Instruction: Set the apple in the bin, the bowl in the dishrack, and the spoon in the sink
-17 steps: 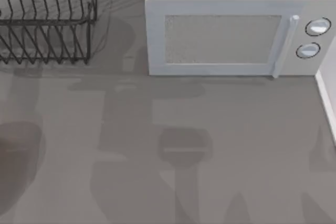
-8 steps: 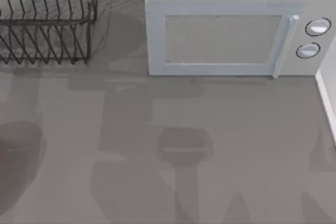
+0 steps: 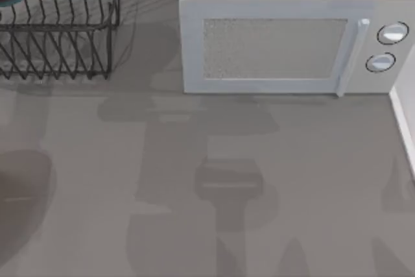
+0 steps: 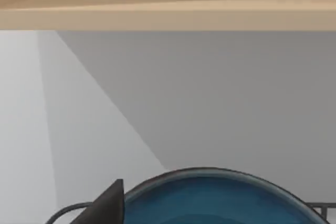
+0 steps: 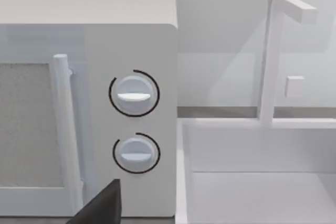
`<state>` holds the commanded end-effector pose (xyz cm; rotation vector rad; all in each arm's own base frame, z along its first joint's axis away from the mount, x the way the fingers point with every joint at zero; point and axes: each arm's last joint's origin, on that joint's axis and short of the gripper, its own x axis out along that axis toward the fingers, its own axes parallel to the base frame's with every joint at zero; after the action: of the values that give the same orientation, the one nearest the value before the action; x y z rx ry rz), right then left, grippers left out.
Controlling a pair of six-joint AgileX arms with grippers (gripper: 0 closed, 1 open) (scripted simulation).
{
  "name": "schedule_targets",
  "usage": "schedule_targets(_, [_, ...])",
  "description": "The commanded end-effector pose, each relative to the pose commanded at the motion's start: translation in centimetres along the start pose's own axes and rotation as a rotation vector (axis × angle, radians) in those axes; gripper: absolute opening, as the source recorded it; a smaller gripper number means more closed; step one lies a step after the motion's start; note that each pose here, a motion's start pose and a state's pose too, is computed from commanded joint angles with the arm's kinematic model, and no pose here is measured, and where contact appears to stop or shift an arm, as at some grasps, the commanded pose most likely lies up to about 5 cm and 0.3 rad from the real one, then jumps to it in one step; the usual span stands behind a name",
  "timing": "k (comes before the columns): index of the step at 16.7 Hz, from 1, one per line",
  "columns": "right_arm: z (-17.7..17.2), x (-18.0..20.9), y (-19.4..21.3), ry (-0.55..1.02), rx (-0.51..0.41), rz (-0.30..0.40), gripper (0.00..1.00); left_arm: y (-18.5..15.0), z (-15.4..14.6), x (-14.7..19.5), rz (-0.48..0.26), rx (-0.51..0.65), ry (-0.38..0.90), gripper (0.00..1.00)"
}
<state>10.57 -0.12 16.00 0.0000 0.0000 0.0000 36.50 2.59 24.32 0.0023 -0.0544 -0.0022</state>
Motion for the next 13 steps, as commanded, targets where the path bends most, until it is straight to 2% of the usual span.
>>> schedule_targets(5, [0.0,0.0,0.0,0.000,0.000,0.000,1.00,-0.3,3.3,-6.7,0.041,-0.003,-0.003,1.00])
schedule_targets(9, [0.0,0.0,0.0,0.000,0.000,0.000,1.00,-1.3,2.9,-12.4,0.022,-0.011,0.049,1.00])
schedule_targets(13, [0.0,0.0,0.0,0.000,0.000,0.000,1.00,-2.4,4.7,-18.4,-0.024,0.006,-0.080,1.00])
